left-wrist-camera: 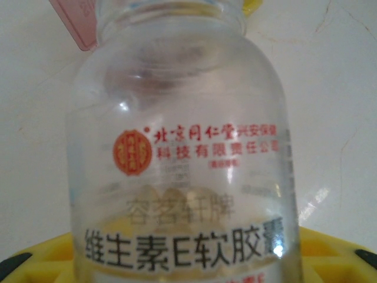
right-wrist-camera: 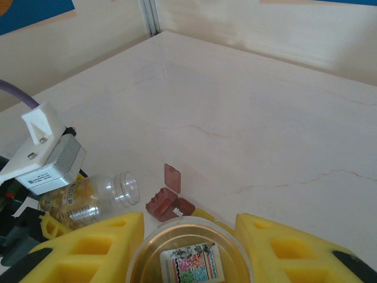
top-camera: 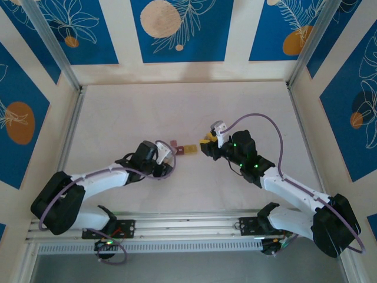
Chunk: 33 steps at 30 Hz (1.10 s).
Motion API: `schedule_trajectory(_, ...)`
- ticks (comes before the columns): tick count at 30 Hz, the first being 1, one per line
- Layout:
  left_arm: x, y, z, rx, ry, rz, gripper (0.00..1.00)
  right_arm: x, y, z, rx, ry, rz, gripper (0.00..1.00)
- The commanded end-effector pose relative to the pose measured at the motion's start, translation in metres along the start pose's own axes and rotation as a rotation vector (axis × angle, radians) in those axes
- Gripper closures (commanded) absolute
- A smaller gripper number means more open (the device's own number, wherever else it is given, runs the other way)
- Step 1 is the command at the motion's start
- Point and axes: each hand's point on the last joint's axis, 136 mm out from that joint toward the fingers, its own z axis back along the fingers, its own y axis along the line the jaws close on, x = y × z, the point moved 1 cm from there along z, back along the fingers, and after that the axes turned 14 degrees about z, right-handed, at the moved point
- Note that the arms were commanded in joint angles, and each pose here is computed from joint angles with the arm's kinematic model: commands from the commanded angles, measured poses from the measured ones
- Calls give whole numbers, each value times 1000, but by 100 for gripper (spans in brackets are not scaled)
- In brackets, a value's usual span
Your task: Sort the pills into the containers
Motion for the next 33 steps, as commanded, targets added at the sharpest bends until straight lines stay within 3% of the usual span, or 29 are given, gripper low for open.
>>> schedule_trajectory(1, 5, 2, 0, 35, 28, -9, 100, 2, -2, 0, -9, -11, -11, 100)
schedule_trajectory(19, 3, 10, -14, 114, 218, -3, 100, 2, 0, -2, 7, 1, -22, 100)
schedule_trajectory(33, 0, 12, -17, 151, 371, 108, 100, 5, 2, 1, 15, -5, -20, 100)
